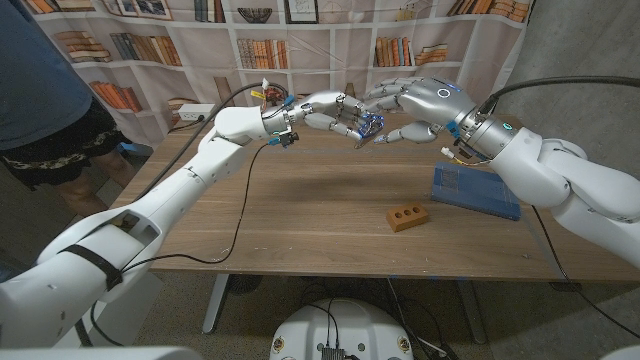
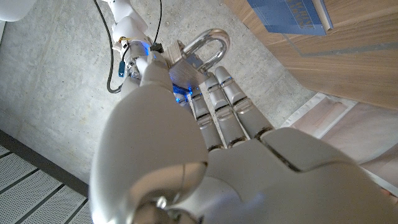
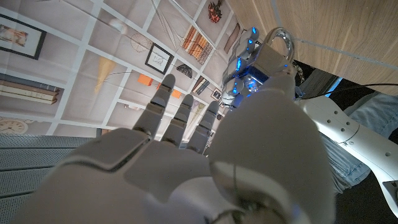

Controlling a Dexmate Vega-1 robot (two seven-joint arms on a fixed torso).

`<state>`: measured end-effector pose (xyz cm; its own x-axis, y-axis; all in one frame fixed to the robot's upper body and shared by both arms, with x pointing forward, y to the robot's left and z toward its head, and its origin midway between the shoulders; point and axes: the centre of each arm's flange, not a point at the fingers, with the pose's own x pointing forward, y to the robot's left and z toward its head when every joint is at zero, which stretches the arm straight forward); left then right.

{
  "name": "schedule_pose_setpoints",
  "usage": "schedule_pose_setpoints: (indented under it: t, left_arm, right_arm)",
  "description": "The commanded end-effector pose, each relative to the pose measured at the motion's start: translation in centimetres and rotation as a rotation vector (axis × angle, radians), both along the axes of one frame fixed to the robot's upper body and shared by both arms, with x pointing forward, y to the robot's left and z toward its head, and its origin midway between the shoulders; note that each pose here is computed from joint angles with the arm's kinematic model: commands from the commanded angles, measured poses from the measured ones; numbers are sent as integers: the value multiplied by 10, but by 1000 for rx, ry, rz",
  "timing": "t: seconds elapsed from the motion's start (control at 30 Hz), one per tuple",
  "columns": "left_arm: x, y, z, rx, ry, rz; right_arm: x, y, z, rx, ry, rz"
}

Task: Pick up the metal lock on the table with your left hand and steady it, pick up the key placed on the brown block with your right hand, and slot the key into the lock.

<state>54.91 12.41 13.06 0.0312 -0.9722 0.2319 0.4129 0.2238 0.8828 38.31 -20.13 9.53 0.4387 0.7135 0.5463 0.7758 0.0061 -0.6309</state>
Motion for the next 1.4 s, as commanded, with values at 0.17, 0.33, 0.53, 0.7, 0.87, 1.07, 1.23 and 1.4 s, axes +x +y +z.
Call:
schedule_pose_setpoints:
  t: [0.17,0.33,0.53,0.7,0.87,1.07,1.23,1.4]
  left_arm:
    - [-2,0,-2,13,5,9]
    - [-1,-2,-2,14,9,9]
    - [0,-5,-2,17,10,3]
    - [1,-6,-2,15,10,-3]
    - [2,-5,-3,12,11,-3]
    - [2,-5,-3,11,11,-1]
    - [2,-4,-2,10,12,-1]
    - [3,-4,-3,9,14,0]
  right_arm:
    - [-14,-1,2,16,-49,15]
    - [-19,-2,3,14,-54,14]
    - [-23,-3,4,11,-64,10]
    - [-25,-3,8,8,-76,11]
    - [-25,-3,9,10,-82,15]
    - [-23,-3,9,11,-85,19]
    - [-22,-2,9,8,-86,20]
    - [-20,-1,9,7,-82,22]
